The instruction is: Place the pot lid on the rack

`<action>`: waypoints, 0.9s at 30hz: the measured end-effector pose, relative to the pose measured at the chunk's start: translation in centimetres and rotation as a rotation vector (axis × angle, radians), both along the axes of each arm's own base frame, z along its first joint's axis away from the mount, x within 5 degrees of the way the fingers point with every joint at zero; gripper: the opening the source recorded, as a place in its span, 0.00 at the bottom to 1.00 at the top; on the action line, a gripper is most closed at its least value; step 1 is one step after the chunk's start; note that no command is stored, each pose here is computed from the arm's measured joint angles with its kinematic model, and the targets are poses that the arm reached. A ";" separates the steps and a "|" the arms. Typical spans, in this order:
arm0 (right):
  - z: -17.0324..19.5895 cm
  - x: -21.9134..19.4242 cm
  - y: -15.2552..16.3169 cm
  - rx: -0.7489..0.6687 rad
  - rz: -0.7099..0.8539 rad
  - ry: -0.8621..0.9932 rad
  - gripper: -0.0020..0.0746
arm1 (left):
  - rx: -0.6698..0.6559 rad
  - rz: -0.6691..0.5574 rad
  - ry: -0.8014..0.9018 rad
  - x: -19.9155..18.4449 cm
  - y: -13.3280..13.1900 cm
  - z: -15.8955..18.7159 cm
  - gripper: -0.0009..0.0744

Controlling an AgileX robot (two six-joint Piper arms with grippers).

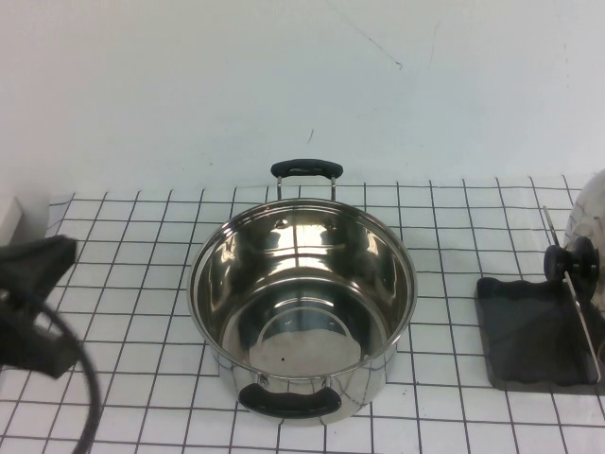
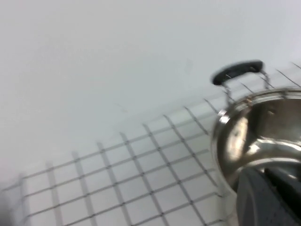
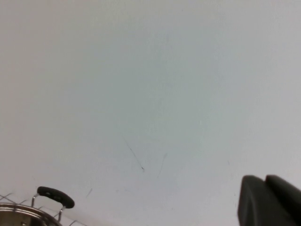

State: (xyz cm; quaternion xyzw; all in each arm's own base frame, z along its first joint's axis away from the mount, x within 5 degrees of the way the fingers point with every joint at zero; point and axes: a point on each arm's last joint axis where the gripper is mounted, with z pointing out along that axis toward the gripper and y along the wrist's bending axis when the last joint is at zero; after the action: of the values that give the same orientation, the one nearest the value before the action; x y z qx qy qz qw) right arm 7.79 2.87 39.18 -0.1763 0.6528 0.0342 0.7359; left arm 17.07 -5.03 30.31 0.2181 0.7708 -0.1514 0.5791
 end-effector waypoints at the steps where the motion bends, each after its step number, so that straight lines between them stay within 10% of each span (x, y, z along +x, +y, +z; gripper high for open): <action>1: -0.5 -0.5 0.0 -0.016 -0.005 -0.011 0.04 | -0.006 0.044 -0.033 -1.2 0.4 0.0 0.01; 10: -4.4 -1.7 0.8 0.036 0.071 0.020 0.02 | -0.085 0.265 -0.253 -9.0 2.7 -3.3 0.01; 27: -5.5 -1.7 1.5 0.043 0.159 0.077 0.02 | -0.094 0.219 -0.201 -10.5 2.4 -8.2 0.01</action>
State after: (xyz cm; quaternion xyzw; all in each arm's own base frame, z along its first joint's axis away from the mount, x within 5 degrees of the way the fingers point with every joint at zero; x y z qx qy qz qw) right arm 6.08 4.33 33.66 -0.2102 0.6638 0.1133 0.7088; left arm 6.61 -2.64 22.07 0.1193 0.7202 -0.1004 0.6760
